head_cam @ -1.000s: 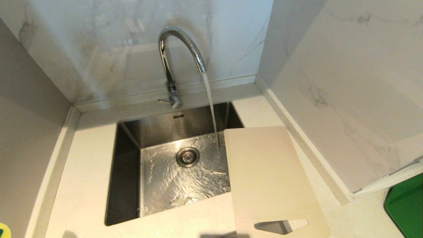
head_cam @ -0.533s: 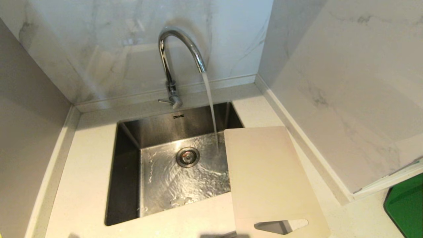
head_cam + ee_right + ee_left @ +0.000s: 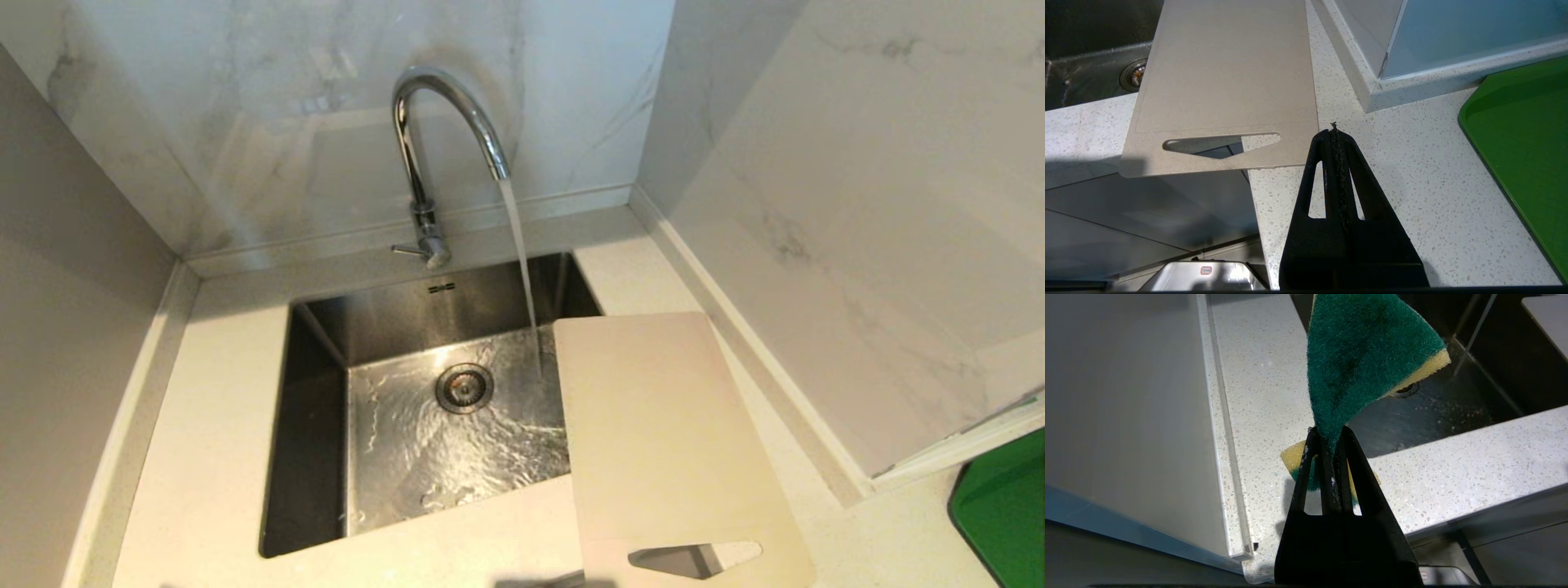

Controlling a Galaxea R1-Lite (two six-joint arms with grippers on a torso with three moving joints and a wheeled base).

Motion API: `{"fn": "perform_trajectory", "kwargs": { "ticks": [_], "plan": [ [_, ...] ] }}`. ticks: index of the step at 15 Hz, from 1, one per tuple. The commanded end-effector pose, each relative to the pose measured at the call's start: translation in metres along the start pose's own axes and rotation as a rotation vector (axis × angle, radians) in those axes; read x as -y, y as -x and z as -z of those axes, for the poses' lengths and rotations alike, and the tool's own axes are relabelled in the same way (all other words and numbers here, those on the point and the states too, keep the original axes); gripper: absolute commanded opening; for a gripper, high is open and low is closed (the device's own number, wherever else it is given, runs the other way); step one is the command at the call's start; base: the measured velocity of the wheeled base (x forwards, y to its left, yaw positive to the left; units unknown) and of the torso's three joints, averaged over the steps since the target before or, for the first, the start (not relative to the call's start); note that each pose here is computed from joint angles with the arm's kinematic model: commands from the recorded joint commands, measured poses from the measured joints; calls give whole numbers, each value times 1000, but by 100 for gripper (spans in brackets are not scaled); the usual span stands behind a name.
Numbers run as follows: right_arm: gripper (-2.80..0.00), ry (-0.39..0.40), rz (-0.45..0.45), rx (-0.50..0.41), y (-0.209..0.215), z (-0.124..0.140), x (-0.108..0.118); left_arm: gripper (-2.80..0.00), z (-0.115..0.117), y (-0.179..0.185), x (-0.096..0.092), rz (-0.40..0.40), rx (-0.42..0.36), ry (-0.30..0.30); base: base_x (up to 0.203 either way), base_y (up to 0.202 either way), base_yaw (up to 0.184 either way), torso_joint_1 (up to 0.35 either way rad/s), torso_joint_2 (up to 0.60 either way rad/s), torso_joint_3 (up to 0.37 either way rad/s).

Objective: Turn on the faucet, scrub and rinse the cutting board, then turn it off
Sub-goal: Pick up the cutting board

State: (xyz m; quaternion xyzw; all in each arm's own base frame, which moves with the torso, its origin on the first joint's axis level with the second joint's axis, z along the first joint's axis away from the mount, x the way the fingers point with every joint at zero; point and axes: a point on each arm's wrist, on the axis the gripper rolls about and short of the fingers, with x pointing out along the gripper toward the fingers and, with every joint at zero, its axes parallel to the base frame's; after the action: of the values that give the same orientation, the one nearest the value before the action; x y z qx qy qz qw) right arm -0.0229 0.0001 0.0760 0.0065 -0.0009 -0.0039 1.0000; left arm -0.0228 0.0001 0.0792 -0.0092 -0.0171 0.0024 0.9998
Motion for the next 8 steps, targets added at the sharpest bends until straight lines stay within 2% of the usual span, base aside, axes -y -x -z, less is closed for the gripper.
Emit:
{"fn": "perform_trajectory", "kwargs": {
  "ticks": [1, 2, 3, 4, 6, 8],
  "plan": [
    [-280, -1, 0, 0, 0, 0, 0, -280, 2, 0, 0, -5, -20, -23, 0, 0, 0, 0, 0, 0],
    [-280, -1, 0, 0, 0, 0, 0, -280, 5, 0, 0, 3, -48, -70, 0, 0, 0, 0, 0, 0],
    [-280, -1, 0, 0, 0, 0, 0, -280, 4, 0, 0, 21, -38, -93, 0, 0, 0, 0, 0, 0],
    [-280, -1, 0, 0, 0, 0, 0, -280, 4, 0, 0, 19, -36, -80, 0, 0, 0, 0, 0, 0],
    [-280, -1, 0, 0, 0, 0, 0, -280, 4, 0, 0, -3, -31, 1, 0, 0, 0, 0, 0, 0],
    [-280, -1, 0, 0, 0, 0, 0, -280, 3, 0, 0, -5, -30, 3, 0, 0, 0, 0, 0, 0]
  ]
}}
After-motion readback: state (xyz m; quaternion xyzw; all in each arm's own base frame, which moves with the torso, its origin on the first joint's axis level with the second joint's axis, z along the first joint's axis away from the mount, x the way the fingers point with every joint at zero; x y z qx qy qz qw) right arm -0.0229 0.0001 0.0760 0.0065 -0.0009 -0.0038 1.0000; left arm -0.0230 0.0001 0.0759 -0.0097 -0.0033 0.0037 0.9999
